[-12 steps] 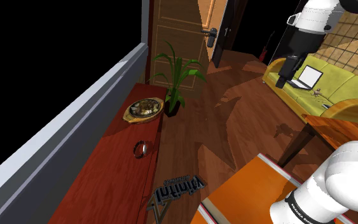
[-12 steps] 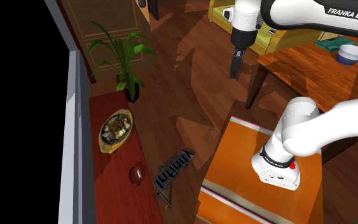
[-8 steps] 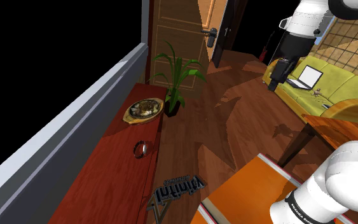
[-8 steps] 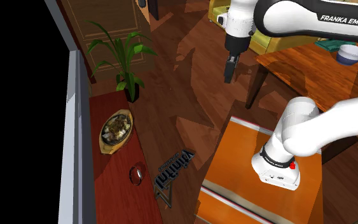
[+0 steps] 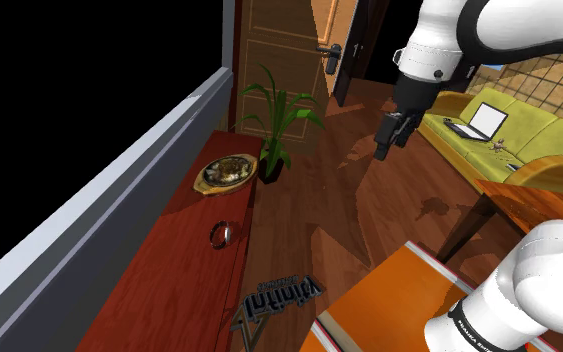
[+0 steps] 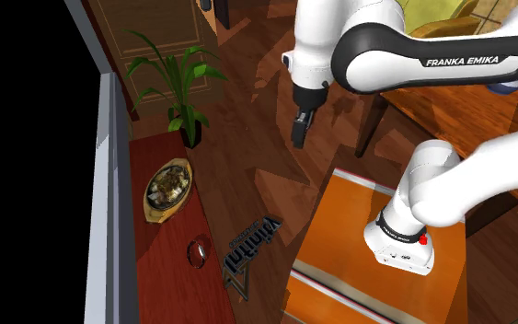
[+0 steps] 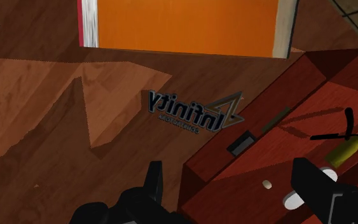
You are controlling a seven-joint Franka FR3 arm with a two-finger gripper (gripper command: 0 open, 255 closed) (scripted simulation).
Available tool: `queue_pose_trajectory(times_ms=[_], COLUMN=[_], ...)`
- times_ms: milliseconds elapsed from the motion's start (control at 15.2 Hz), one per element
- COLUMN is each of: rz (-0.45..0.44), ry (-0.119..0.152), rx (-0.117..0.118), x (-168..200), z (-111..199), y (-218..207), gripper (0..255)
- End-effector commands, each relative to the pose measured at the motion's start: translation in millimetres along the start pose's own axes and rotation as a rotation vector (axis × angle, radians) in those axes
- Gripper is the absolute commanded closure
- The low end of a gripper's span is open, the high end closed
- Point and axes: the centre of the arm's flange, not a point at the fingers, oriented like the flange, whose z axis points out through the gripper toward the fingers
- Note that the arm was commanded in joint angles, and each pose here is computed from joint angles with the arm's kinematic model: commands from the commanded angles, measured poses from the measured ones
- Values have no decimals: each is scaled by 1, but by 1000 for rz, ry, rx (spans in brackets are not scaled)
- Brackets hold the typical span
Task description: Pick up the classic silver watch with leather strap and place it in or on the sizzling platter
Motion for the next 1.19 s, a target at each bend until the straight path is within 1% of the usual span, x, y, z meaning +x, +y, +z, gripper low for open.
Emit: queue_pose_trajectory(times_ms=[0,1122], rz=[6,49], ry=[3,28], rx=[4,31], x=[12,122], z=[13,99], y=[-23,-192], gripper=[0,0])
